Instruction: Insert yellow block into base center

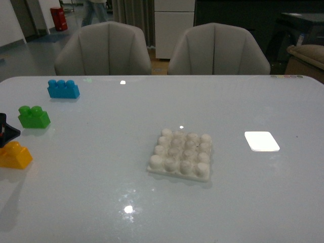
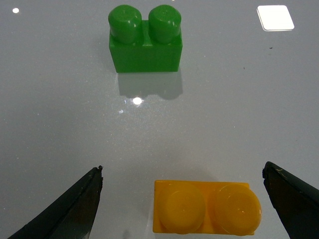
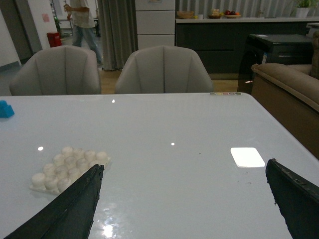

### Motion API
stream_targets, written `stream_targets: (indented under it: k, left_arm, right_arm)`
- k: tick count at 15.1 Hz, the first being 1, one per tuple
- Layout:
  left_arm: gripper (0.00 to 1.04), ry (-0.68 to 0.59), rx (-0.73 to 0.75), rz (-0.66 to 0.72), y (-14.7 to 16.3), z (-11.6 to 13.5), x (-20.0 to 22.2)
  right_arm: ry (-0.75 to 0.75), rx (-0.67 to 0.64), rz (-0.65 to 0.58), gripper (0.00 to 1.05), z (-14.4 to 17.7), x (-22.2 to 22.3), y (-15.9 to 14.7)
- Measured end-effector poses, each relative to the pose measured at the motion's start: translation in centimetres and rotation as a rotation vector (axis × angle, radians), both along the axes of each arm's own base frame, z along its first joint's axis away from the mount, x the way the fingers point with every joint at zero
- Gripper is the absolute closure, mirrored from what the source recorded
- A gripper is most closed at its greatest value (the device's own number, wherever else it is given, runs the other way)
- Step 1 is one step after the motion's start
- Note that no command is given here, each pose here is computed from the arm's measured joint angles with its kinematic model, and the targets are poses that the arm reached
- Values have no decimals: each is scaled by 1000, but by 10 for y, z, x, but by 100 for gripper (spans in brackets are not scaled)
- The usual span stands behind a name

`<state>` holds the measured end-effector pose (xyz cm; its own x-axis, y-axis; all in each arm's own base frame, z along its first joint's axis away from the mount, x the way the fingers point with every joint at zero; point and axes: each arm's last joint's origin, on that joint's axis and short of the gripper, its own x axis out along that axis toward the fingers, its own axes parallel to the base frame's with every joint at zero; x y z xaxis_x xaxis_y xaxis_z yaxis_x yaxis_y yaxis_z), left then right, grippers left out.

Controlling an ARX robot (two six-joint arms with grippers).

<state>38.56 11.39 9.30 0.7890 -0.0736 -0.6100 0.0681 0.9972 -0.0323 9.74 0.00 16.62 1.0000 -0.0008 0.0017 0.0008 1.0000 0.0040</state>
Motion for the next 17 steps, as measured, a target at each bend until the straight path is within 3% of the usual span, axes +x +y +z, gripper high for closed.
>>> stream_targets:
  k: [10,11,15,17]
  left_arm:
    - [7,17,8,-10,-10,-19,-4]
    - [10,20,17,-7,-11,-20,-5]
    - [38,24,22,-4,-13,-23,-7]
    - [45,18,26,0,-13,-23,-7]
  right_arm:
    - [0,0,0,6,0,0,0]
    - [0,0,0,6,0,0,0]
    - [0,0,0,6,0,0,0]
    - [0,0,0,6,0,0,0]
